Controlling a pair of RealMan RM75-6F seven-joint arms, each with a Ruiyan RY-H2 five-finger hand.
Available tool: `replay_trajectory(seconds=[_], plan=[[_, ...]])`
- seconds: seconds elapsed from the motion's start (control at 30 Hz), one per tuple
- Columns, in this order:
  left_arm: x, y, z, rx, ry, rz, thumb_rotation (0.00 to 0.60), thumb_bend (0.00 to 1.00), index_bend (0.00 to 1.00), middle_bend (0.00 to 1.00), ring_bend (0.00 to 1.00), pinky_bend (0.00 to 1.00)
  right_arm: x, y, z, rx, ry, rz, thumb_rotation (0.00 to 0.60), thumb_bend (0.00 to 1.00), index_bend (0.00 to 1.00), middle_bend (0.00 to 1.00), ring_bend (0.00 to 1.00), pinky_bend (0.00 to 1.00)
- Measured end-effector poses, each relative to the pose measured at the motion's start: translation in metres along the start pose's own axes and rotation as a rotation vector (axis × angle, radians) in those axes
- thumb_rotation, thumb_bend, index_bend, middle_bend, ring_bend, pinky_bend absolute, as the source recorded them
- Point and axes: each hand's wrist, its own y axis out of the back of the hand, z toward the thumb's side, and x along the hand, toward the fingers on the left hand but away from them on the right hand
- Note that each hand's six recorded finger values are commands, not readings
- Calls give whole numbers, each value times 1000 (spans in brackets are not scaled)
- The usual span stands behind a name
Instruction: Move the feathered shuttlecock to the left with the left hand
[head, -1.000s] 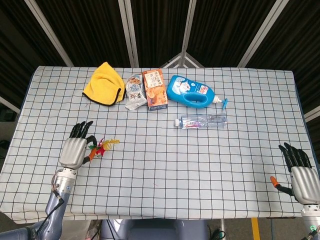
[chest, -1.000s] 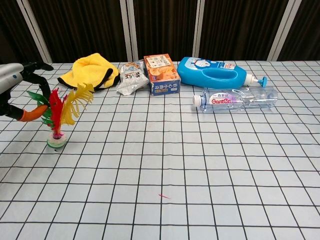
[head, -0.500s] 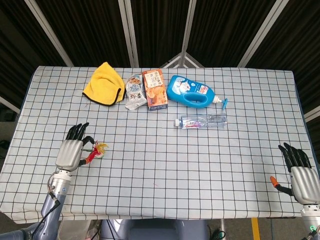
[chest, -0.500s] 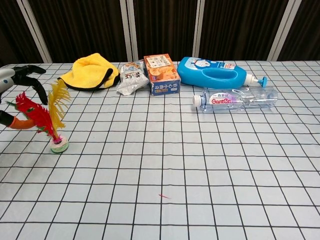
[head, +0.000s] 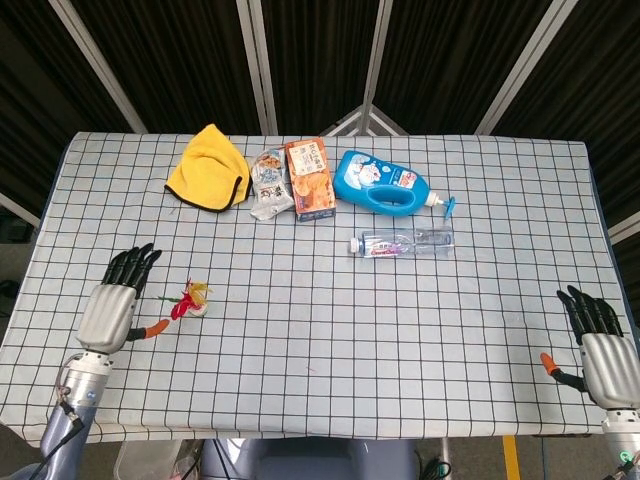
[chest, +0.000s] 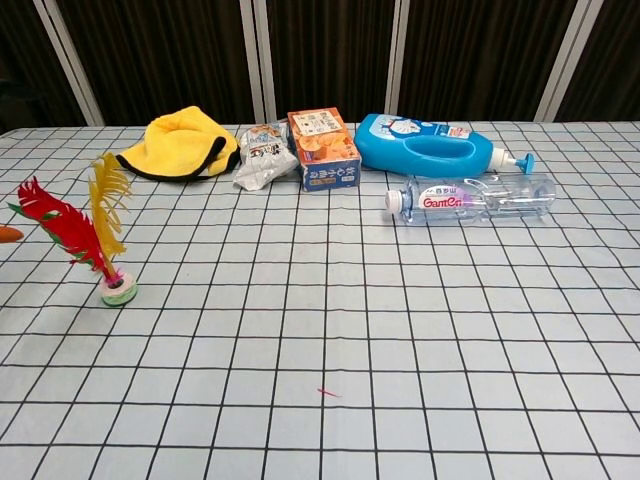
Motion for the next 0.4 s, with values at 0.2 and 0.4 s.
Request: replay_trajectory(seconds=[0.2,0.4], plan=[[-38,31,-35,54,44,20,600,86,0,0,0,0,1,-1,1,14,4,3,600,334,0,0,0,0],[-77,39,-71,146,76,21,600,86,0,0,0,0,0,-3,3,28,10,6,600,334,0,0,0,0]])
